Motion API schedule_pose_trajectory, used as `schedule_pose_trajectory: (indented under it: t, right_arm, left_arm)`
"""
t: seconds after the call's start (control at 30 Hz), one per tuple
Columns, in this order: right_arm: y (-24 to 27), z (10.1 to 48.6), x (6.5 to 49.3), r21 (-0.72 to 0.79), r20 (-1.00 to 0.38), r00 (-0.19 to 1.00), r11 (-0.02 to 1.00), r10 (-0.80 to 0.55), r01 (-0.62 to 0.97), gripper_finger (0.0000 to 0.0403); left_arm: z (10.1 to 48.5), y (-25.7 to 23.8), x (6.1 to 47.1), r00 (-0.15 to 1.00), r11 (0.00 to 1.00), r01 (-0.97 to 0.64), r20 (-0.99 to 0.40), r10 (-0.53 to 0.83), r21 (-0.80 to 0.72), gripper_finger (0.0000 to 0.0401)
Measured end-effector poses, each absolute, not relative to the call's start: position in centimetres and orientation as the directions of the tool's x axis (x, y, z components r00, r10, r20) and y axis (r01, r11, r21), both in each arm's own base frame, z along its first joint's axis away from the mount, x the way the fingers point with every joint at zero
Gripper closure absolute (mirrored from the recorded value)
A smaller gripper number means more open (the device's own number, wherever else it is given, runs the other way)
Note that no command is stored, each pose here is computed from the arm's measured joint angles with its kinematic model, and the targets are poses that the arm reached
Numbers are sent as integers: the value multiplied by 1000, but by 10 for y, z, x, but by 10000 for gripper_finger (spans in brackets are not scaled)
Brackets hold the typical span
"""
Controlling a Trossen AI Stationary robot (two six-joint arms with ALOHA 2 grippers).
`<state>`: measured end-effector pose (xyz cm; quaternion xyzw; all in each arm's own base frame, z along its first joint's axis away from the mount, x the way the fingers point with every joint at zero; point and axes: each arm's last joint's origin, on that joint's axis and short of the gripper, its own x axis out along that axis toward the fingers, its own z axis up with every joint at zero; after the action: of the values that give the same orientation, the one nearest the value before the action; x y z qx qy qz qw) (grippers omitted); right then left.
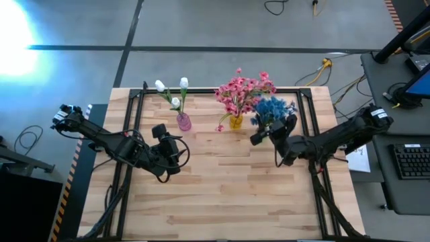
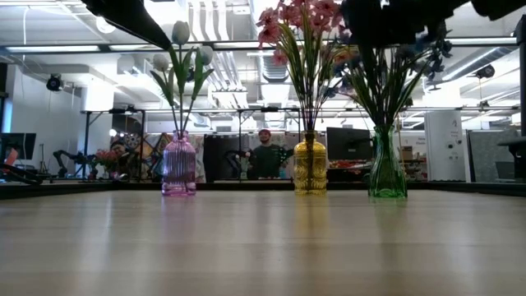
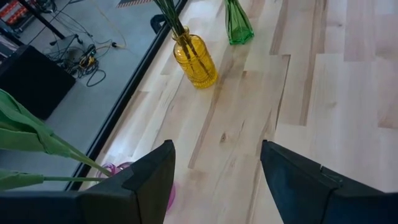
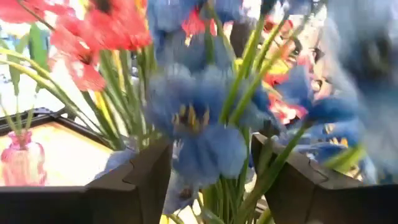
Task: Sort flowers into vase by color
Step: Put the blue flowers into the green vase
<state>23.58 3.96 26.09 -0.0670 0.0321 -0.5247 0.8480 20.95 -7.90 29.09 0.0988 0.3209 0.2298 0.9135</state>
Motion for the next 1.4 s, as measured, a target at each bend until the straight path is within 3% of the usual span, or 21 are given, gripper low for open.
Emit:
schedule_pose_trajectory:
  t: [0.27, 0.63, 0.77, 1.4]
  right_arm:
    - [43, 279, 240, -184, 27, 456, 444, -890, 877, 207]
    - [43, 282, 240, -218, 15, 411, 398, -912, 891, 349]
    - [43, 276, 241, -230, 5, 410, 398, -912, 888, 380]
    - [41, 245, 235, -228, -51, 402, 402, -914, 887, 383]
  left_arm:
    - [291, -79, 209, 688, 875, -362, -541, 483, 322, 179]
    - [290, -79, 209, 683, 874, -364, -545, 486, 321, 179]
    - [290, -79, 209, 682, 874, -364, -546, 486, 324, 179]
    - [290, -78, 208, 679, 873, -367, -549, 488, 322, 179]
